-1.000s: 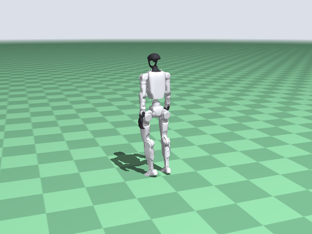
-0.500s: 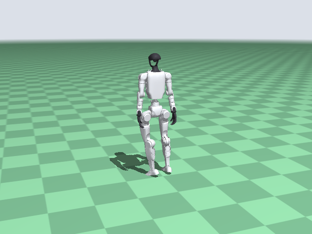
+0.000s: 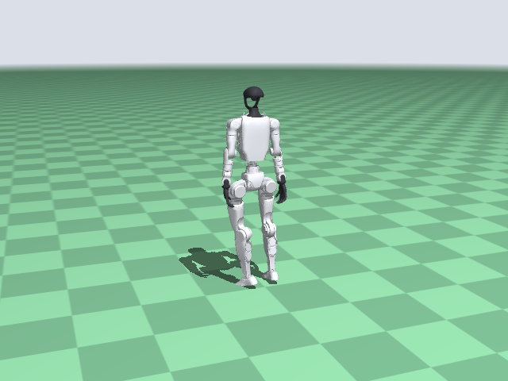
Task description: In place motions
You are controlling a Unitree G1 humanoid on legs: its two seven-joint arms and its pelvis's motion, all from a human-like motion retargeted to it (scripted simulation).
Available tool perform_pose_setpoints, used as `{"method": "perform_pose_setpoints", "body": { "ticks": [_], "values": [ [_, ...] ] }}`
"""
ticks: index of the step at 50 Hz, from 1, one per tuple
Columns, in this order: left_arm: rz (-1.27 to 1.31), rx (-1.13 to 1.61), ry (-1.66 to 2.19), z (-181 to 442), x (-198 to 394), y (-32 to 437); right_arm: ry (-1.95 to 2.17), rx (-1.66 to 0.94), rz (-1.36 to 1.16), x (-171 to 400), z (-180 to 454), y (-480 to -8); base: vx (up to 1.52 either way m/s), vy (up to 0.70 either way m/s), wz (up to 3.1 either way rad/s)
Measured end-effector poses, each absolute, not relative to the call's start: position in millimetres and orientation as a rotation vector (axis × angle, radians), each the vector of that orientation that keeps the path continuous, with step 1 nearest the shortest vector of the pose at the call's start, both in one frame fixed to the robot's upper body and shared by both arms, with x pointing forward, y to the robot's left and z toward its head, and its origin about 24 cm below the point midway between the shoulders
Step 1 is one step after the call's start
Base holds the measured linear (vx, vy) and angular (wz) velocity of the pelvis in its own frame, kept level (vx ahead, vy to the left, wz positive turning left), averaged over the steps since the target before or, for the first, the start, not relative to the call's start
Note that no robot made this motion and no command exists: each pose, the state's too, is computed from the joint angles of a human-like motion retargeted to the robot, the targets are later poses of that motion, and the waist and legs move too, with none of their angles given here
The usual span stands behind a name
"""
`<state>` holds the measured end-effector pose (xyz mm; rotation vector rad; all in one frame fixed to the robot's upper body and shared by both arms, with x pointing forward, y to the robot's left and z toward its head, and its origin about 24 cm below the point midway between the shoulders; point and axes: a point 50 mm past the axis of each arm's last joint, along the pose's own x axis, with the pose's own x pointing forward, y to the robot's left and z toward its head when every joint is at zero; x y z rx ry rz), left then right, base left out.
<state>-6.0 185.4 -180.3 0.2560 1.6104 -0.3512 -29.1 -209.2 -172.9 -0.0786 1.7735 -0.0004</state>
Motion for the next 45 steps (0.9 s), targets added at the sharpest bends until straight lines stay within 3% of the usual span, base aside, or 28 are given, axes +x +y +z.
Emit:
{"method": "perform_pose_setpoints", "body": {
  "ticks": [15,26,37,45],
  "values": [
    [-0.32,0.27,1.482,-179.5,28.5,188.5,1.714,-0.067,-0.064,-17.9,-170.5,-229.2,-0.19,-0.01,0.96],
    [-0.215,0.313,1.584,-179.2,-15.1,194.3,1.74,-0.124,-0.153,-24.1,-164.5,-251.8,-0.17,0.06,1.64],
    [-0.075,0.184,1.736,-175.1,-61.4,186.0,1.695,-0.093,-0.138,-15.7,-170.2,-236.0,-0.01,0.17,1.01],
    [-0.085,0.34,1.643,-177.1,-33.1,202.5,1.639,0.011,-0.048,-13.3,-176.7,-205.7,0.01,0.19,0.66]
  ]
}}
